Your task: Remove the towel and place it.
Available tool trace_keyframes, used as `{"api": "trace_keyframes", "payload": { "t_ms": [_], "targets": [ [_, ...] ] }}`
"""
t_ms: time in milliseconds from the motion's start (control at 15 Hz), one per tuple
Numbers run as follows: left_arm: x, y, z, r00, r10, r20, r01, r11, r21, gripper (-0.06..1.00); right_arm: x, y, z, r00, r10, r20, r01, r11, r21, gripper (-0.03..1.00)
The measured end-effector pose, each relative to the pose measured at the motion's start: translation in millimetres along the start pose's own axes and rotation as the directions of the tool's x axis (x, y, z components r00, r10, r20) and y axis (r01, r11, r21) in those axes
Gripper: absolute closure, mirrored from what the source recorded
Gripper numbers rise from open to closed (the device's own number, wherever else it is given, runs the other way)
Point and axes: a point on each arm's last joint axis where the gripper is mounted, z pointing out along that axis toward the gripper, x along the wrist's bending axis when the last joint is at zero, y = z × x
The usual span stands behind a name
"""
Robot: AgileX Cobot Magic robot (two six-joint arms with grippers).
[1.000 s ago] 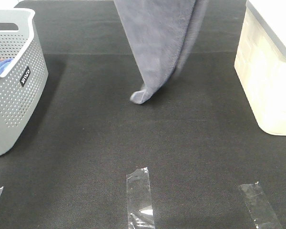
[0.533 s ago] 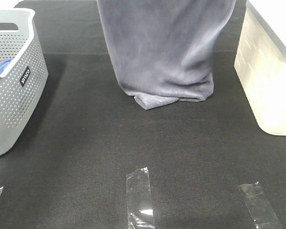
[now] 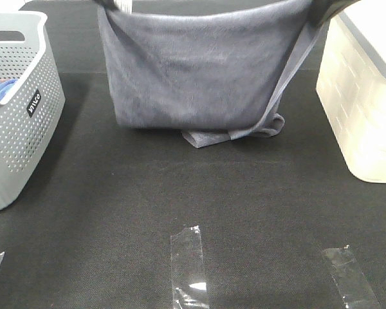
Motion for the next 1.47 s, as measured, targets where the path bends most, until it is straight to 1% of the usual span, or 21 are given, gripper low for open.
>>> {"api": "trace_keyframes", "payload": {
  "t_ms": [133, 200, 267, 333, 400, 467, 533, 600, 667, 733, 800, 867, 933, 1000, 1067, 1133, 1200, 1267, 1333, 1400, 1467],
  "targets": [
    [16, 13, 27, 0.993, 0.021, -0.113, -0.04, 0.986, -0.162, 0.94, -8, 20, 27, 0.992, -0.065, 0.11, 0.081, 0.985, -0.154, 0.97],
    [28, 24, 42, 0.979, 0.035, -0.201, -0.096, 0.949, -0.3, 0.94, -13, 39, 38, 0.971, -0.12, 0.206, 0.181, 0.932, -0.314, 0.97],
    [36, 38, 46, 0.96, 0.034, -0.279, -0.166, 0.87, -0.464, 0.94, -16, 53, 39, 0.95, -0.146, 0.278, 0.256, 0.871, -0.419, 0.97],
    [40, 50, 43, 0.941, 0.023, -0.337, -0.233, 0.768, -0.597, 0.94, -17, 67, 33, 0.927, -0.162, 0.338, 0.325, 0.796, -0.511, 0.97],
    [40, 62, 30, 0.925, -0.008, -0.38, -0.291, 0.627, -0.723, 0.94, -17, 80, 17, 0.908, -0.161, 0.386, 0.378, 0.712, -0.592, 0.97],
    [38, 72, 12, 0.912, -0.044, -0.408, -0.34, 0.475, -0.812, 0.94, -17, 94, -7, 0.899, -0.141, 0.415, 0.408, 0.616, -0.673, 0.97],
    [34, 80, -13, 0.901, -0.088, -0.425, -0.383, 0.302, -0.873, 0.94, -16, 106, -34, 0.894, -0.113, 0.435, 0.425, 0.526, -0.736, 0.97],
    [29, 84, -38, 0.893, -0.121, -0.434, -0.413, 0.166, -0.895, 0.94, -17, 114, -60, 0.892, -0.079, 0.445, 0.43, 0.452, -0.782, 0.97],
    [25, 87, -61, 0.889, -0.143, -0.434, -0.427, 0.08, -0.901, 0.94, -18, 120, -84, 0.895, -0.046, 0.444, 0.426, 0.386, -0.818, 0.97],
    [22, 88, -76, 0.888, -0.151, -0.434, -0.432, 0.049, -0.901, 0.94, -18, 121, -98, 0.901, -0.025, 0.433, 0.414, 0.349, -0.841, 0.97],
    [21, 89, -79, 0.89, -0.142, -0.434, -0.426, 0.08, -0.901, 0.94, -19, 120, -102, 0.906, -0.014, 0.424, 0.4, 0.359, -0.843, 0.97],
    [22, 88, -72, 0.893, -0.121, -0.433, -0.412, 0.162, -0.897, 0.94, -20, 117, -95, 0.908, -0.014, 0.419, 0.388, 0.408, -0.827, 0.97],
    [26, 86, -55, 0.9, -0.088, -0.427, -0.388, 0.287, -0.876, 0.94, -23, 112, -75, 0.908, -0.023, 0.417, 0.37, 0.509, -0.777, 0.97],
    [29, 80, -33, 0.908, -0.05, -0.415, -0.356, 0.429, -0.83, 0.94, -25, 104, -51, 0.91, -0.035, 0.413, 0.344, 0.619, -0.706, 0.97],
    [32, 71, -10, 0.919, -0.007, -0.394, -0.315, 0.589, -0.744, 0.94, -27, 93, -24, 0.914, -0.054, 0.403, 0.317, 0.716, -0.622, 0.97],
    [33, 59, 7, 0.93, 0.028, -0.365, -0.271, 0.724, -0.634, 0.94, -27, 82, -4, 0.922, -0.063, 0.383, 0.282, 0.786, -0.55, 0.97],
    [34, 49, 16, 0.939, 0.051, -0.34, -0.238, 0.808, -0.538, 0.94, -24, 71, 13, 0.935, -0.066, 0.348, 0.242, 0.837, -0.491, 0.97],
    [34, 44, 20, 0.944, 0.06, -0.325, -0.22, 0.847, -0.483, 0.94, -22, 63, 24, 0.951, -0.052, 0.304, 0.191, 0.874, -0.447, 0.97],
    [32, 29, 28, 0.957, 0.079, -0.278, -0.172, 0.929, -0.328, 0.94, -19, 55, 32, 0.963, -0.045, 0.264, 0.149, 0.909, -0.388, 0.97],
    [31, 23, 31, 0.962, 0.084, -0.259, -0.155, 0.95, -0.269, 0.94, -18, 50, 35, 0.97, -0.043, 0.24, 0.129, 0.926, -0.354, 0.97],
    [29, 13, 34, 0.971, 0.085, -0.222, -0.123, 0.979, -0.162, 0.94, -14, 43, 38, 0.98, -0.046, 0.192, 0.1, 0.954, -0.284, 0.97]
  ]
}}
